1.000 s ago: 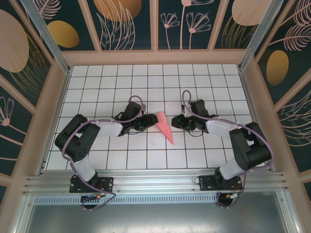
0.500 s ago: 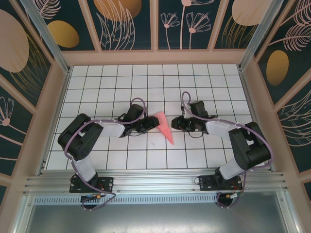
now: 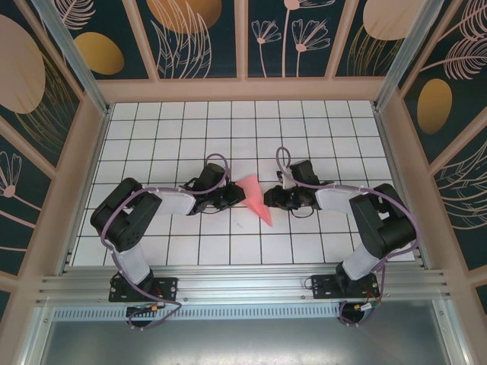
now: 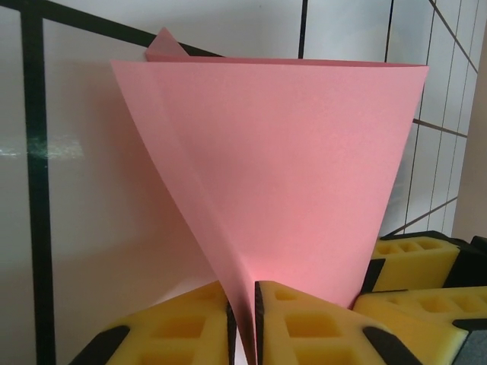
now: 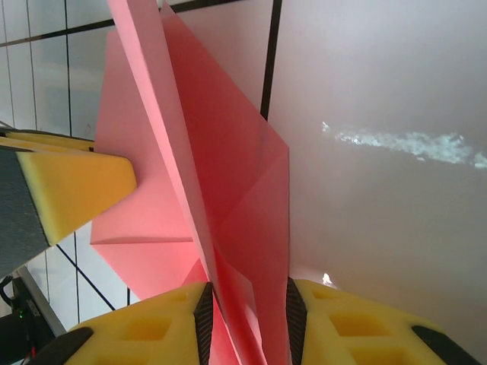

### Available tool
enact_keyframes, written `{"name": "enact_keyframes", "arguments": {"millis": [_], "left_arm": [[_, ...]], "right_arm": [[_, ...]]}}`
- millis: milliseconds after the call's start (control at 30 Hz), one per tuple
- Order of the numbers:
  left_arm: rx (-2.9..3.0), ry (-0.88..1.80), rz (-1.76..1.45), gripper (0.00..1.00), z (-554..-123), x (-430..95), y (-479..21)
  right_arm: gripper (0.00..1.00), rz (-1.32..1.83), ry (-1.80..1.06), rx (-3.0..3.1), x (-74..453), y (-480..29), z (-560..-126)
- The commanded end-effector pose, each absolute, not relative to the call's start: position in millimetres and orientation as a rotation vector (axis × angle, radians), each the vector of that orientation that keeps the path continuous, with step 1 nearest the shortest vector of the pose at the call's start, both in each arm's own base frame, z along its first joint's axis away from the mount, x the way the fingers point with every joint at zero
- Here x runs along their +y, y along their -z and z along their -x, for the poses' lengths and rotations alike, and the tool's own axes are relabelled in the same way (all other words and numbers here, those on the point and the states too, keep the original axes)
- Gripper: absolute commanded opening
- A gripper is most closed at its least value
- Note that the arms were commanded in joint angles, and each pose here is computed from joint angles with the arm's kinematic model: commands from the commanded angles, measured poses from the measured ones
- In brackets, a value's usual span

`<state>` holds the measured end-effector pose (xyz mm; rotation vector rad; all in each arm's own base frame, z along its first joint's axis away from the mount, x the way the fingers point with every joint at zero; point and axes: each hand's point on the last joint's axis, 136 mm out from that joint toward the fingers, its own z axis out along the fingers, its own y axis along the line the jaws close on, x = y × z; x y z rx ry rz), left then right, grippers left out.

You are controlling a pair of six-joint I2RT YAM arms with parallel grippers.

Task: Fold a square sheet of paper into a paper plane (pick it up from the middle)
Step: Move a paper plane to the center of the table.

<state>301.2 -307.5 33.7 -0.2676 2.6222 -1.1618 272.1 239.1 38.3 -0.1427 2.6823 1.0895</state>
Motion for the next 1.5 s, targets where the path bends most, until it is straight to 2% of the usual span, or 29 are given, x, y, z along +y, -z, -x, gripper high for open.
{"name": "enact_keyframes", "arguments": {"millis": [0,233,600,800,1167,1300,1467], "left_arm": [[2.635,1.135,0.241,0.15,-303,-310,-31],[2.635,1.131,0.2,0.06,-306,-313,-36],[2.677,1.091,0.179,0.04,-299,-308,-25],[2.68,1.091,0.178,0.04,-299,-308,-24],[2.681,1.091,0.19,0.04,-296,-305,-20],[2.677,1.084,0.2,0.04,-295,-303,-19],[2.657,1.083,0.214,0.06,-296,-301,-23]], "right_arm": [[0.33,0.203,-1.099,2.637,247,-49,-278],[0.34,0.237,-1.132,2.616,250,-54,-277],[0.35,0.35,-1.198,2.59,267,-60,-270],[0.36,0.403,-1.138,2.616,275,-56,-267],[0.36,0.481,-0.819,2.71,274,-31,-263],[0.28,0.484,-0.721,2.726,272,-28,-263],[0.07,0.483,-0.596,2.734,269,-28,-265]]}}
